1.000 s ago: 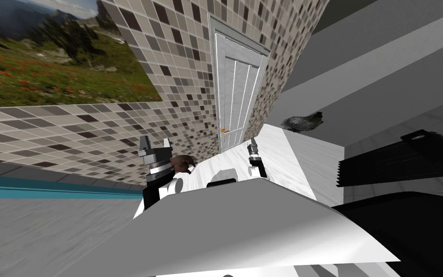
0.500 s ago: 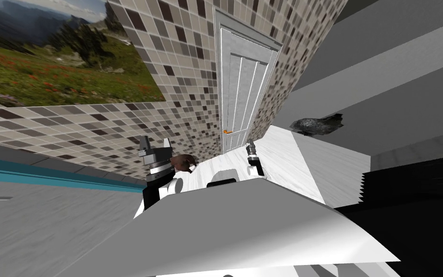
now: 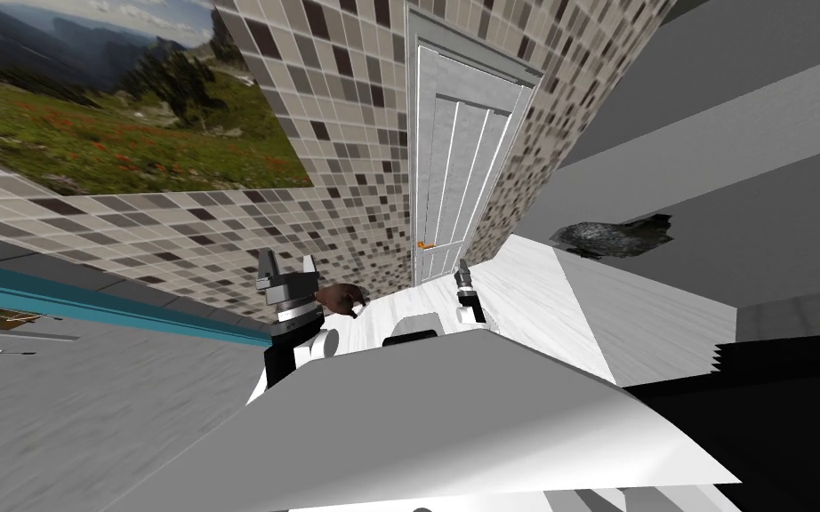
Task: Pull the door open
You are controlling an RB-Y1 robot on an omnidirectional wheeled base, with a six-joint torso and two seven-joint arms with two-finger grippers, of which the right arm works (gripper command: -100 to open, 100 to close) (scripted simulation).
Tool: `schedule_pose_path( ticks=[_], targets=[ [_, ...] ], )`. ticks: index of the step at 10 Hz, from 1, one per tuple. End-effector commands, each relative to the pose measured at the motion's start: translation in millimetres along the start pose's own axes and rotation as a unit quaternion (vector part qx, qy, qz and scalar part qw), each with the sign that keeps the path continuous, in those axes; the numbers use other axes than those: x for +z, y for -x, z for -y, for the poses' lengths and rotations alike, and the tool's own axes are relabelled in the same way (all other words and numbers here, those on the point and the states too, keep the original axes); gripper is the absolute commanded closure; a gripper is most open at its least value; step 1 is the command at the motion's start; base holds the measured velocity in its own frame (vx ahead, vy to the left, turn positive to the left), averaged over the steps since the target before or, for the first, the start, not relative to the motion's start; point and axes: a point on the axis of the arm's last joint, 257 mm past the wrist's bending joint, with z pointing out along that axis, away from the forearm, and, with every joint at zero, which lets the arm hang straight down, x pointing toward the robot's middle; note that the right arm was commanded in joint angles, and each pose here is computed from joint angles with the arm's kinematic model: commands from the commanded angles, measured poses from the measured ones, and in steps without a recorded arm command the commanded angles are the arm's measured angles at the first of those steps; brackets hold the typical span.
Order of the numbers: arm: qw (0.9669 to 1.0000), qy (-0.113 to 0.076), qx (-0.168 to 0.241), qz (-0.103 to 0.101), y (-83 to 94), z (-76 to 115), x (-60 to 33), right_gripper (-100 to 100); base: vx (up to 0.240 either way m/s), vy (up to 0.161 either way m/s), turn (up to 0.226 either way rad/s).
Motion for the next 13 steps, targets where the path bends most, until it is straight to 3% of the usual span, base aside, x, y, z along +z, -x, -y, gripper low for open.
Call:
schedule_pose_path(
  ticks=[1, 13],
  targets=[
    [1.0, -0.006, 0.001, 0.0, -0.1, 9.0, -1.5, -100, 0.043, -0.047, 0.074],
    [0.9978, -0.065, 0.015, 0.002, -0.3, 84.7, -4.8, -100, 0.049, -0.056, 0.128]
  ],
)
